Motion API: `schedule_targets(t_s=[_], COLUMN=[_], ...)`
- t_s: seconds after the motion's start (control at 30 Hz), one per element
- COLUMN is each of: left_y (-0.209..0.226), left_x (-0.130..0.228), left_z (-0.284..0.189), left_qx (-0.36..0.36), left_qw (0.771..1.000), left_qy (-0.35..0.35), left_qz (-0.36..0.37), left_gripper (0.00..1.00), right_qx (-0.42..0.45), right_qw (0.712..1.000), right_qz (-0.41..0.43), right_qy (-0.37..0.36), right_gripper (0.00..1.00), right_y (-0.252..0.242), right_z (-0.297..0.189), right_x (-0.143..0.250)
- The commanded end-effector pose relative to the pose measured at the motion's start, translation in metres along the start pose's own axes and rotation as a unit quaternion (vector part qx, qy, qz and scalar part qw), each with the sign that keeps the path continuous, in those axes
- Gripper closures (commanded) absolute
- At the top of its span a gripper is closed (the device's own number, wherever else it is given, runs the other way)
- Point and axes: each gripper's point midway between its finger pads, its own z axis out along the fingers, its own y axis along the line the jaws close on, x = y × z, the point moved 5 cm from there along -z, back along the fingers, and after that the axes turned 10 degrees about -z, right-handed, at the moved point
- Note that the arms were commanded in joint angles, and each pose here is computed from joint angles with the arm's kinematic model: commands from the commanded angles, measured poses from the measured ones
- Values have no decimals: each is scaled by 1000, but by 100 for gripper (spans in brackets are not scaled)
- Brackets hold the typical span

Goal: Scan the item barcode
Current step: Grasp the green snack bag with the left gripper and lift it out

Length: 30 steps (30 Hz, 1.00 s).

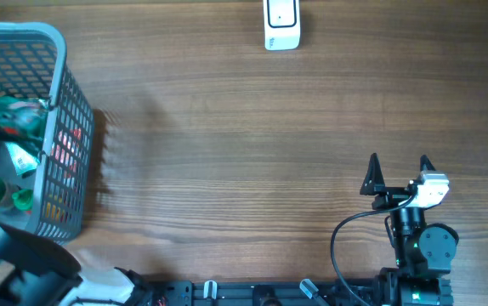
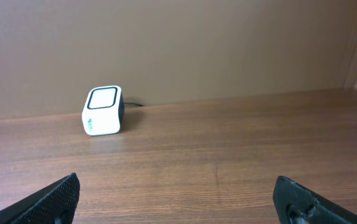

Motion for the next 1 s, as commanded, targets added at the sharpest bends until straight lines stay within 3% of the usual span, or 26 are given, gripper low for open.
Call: schedule_targets(t_s=[0.0, 0.3, 0.5, 0.7, 0.97], left_y=[-42, -80, -91, -96, -63], left_x=[7, 36, 80, 146, 218], left_z=[-59, -166, -231, -265, -251], left_qx=[89, 220, 312, 381, 329], left_qw=[994, 959, 927, 900, 920], left_qy=[-47, -155, -166, -99, 52], left_qz=[46, 88, 121, 186, 207], left_gripper=[96, 96, 96, 96, 96], right_qx=[-4, -4, -4, -3, -4], right_qw=[1000, 1000, 1000, 1000, 1000], right_qz=[-4, -4, -4, -4, -4], right_qy=[-1, -1, -1, -1, -1], right_gripper=[0, 0, 1, 0, 0], right_y=[1, 1, 1, 1, 1], right_z=[0, 0, 0, 0, 0], right_x=[0, 0, 0, 0, 0])
